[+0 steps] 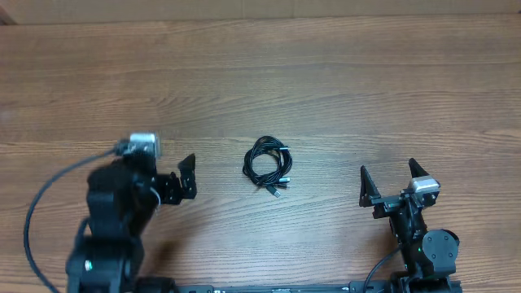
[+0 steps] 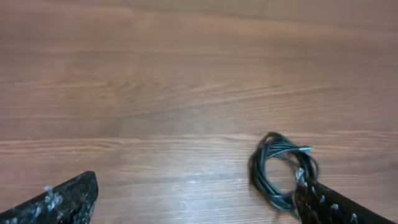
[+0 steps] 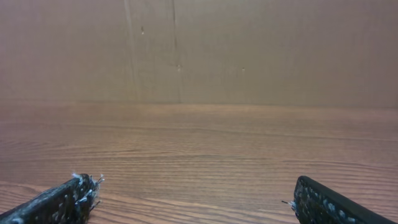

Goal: Untangle cables
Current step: 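Reach the left gripper forward and grasp the black cable coil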

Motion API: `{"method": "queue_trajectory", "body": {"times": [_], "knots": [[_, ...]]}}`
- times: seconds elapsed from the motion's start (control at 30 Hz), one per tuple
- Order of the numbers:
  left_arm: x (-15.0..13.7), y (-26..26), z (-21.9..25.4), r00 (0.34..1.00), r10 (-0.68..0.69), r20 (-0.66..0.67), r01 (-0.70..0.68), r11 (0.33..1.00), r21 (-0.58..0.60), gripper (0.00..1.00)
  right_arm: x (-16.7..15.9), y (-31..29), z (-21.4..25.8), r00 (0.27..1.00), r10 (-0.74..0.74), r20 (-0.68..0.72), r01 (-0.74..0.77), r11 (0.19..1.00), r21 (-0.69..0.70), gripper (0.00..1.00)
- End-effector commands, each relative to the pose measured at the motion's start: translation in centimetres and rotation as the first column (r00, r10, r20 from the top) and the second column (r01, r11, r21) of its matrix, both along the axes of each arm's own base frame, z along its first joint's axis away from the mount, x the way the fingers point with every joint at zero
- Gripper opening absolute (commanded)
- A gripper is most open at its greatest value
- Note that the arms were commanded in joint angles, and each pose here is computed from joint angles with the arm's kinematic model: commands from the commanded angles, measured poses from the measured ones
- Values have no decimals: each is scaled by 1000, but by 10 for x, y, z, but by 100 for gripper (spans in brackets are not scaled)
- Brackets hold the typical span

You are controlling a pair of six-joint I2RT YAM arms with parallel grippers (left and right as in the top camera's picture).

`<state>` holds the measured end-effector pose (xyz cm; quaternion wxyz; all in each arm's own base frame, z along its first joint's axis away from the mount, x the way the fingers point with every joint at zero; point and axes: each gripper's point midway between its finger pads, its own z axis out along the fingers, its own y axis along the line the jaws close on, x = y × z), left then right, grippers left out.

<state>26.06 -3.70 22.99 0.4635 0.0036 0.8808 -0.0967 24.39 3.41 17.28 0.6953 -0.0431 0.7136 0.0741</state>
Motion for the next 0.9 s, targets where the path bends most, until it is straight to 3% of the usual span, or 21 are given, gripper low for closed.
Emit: {"method": "queue_trajectory", "body": {"times": [0.0, 0.37, 0.63, 0.87], "knots": [[12, -12, 15, 994, -82, -70, 83, 997, 8, 100, 0, 0, -2, 1000, -3, 3, 3, 1000, -1, 100], [44, -72, -12, 897, -266, -352, 299, 953, 44, 100, 0, 0, -2, 1000, -3, 3, 3, 1000, -1, 100], [51, -112, -71, 811, -244, -531, 337, 938, 84, 100, 0, 0, -2, 1000, -3, 3, 3, 1000, -2, 100], [70, -132, -117, 769, -249, -588, 353, 933, 66, 100, 0, 0, -2, 1000, -3, 3, 3, 1000, -2, 100]]}}
